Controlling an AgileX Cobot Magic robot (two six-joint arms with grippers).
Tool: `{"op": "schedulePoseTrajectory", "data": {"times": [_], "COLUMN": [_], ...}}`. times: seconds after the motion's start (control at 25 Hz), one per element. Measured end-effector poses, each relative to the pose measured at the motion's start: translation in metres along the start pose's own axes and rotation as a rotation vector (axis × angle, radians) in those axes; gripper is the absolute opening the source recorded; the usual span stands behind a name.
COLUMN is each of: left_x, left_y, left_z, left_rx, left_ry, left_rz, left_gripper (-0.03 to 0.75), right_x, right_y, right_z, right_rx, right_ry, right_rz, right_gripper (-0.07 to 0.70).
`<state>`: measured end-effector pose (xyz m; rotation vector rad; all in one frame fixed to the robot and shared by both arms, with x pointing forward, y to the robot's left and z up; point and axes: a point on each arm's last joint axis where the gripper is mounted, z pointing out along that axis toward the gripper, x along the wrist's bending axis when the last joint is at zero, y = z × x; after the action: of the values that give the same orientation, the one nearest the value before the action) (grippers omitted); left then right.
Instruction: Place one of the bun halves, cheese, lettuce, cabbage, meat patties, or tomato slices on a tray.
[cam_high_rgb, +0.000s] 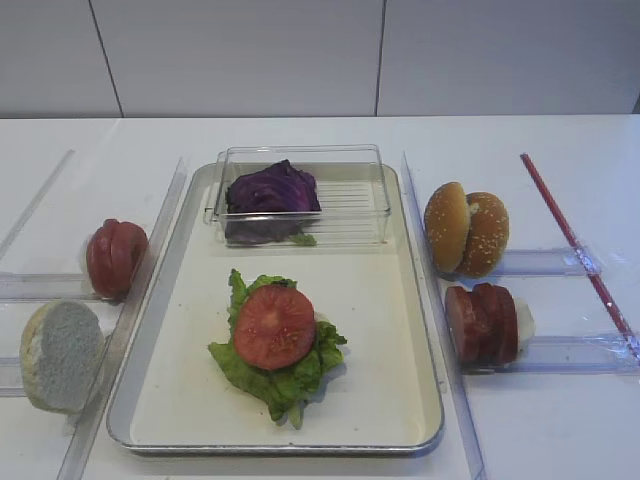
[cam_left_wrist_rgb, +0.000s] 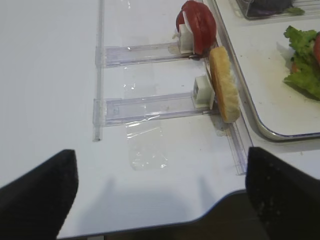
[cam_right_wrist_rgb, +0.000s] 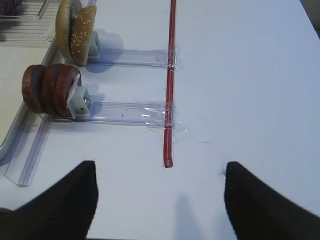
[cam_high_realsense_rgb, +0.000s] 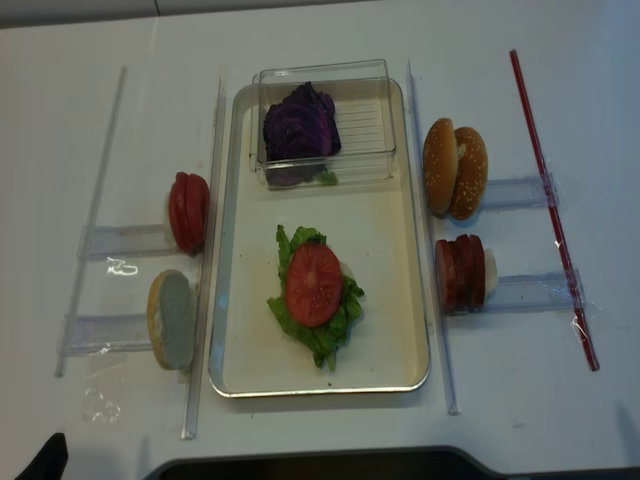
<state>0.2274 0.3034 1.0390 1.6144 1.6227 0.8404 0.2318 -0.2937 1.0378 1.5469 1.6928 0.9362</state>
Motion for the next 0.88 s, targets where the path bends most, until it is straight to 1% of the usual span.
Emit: {"op": "schedulePoseTrajectory", "data": {"times": [0.2, 0.88], "left_x": [0.0, 0.0], "left_y": [0.0, 0.0], "left_z": [0.0, 0.0], "left_rx": [0.0, 0.0], "left_ry": [0.0, 0.0], "left_rz": [0.0, 0.0], "left_gripper": [0.663, 0.661], "right_x": [-0.0004, -0.0006], "right_y": [0.0, 0.0], "right_z": [0.0, 0.0], "right_rx": [0.0, 0.0], "right_ry": [-0.004, -0.006], "right_rz": [0.009, 0.01], "right_gripper": [0.562, 0.562]}}
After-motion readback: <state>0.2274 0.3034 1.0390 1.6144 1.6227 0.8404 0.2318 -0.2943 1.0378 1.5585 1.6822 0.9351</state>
